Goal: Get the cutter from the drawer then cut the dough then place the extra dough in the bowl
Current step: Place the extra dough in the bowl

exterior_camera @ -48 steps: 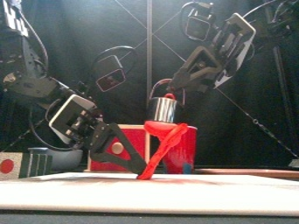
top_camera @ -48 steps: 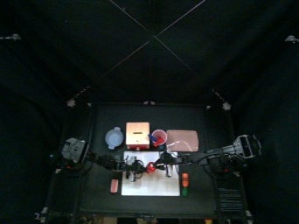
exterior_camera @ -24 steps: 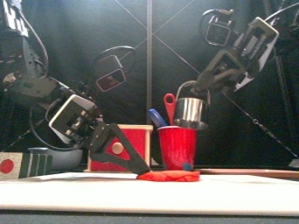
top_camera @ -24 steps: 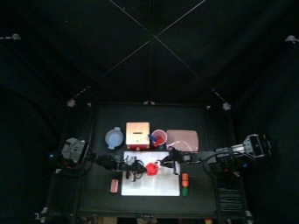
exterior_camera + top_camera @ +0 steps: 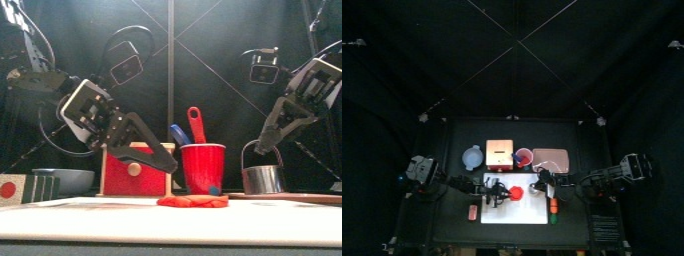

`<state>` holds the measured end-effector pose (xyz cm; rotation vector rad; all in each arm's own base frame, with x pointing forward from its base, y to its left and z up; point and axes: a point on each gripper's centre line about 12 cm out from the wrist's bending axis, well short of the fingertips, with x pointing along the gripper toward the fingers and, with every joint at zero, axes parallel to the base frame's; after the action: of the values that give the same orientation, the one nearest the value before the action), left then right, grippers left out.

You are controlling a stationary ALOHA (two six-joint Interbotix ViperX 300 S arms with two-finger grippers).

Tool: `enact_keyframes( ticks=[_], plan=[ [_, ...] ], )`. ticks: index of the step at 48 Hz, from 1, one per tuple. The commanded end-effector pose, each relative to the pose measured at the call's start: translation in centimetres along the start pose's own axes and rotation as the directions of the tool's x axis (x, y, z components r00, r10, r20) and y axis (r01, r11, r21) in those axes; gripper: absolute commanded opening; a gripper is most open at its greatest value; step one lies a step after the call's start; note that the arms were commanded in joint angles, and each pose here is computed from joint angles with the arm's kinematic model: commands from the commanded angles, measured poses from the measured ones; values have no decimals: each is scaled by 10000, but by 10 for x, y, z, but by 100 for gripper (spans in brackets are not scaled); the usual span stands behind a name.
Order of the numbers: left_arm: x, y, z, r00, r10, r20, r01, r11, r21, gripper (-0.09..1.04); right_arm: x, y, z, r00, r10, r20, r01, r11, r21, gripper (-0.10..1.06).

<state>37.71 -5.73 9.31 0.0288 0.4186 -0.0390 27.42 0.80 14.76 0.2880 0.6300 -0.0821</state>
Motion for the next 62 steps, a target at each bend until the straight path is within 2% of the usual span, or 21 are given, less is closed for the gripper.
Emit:
enact_keyframes(
  ticks=[1, 7, 13, 24, 34, 49, 62],
  plan=[
    [-5, 1, 15, 9990, -14, 442, 15, 10000, -24, 67, 0, 0, 4, 9999, -2, 112, 1, 10000, 96, 55],
    [-7, 3, 17, 9987, 119, 498, -102, 9994, -343, 71, 2, -1, -1, 9999, -72, -155, 74, 9999, 108, 55],
    [-4, 9, 18, 9979, 614, 185, -591, 9928, -1041, 76, 2, -1, -1, 9996, -94, -276, 96, 9999, 93, 55],
    [6, 21, 15, 9879, 667, -1403, -880, 9845, -1516, 87, 2, -1, -2, 9995, -85, -293, 86, 10000, 17, 55],
    [14, 33, 23, 9808, 682, -1828, -992, 9811, -1663, 87, 2, 0, 1, 9995, -72, -297, 71, 10000, -27, 56],
    [16, 42, 21, 9722, 695, -2238, -1112, 9775, -1795, 86, 1, 0, 1, 9994, -71, -344, 68, 9999, -102, 76],
    [17, 42, 20, 9712, 692, -2281, -1123, 9769, -1816, 86, 1, 1, 4, 9996, -33, -274, 28, 9998, -192, 76]
  ],
)
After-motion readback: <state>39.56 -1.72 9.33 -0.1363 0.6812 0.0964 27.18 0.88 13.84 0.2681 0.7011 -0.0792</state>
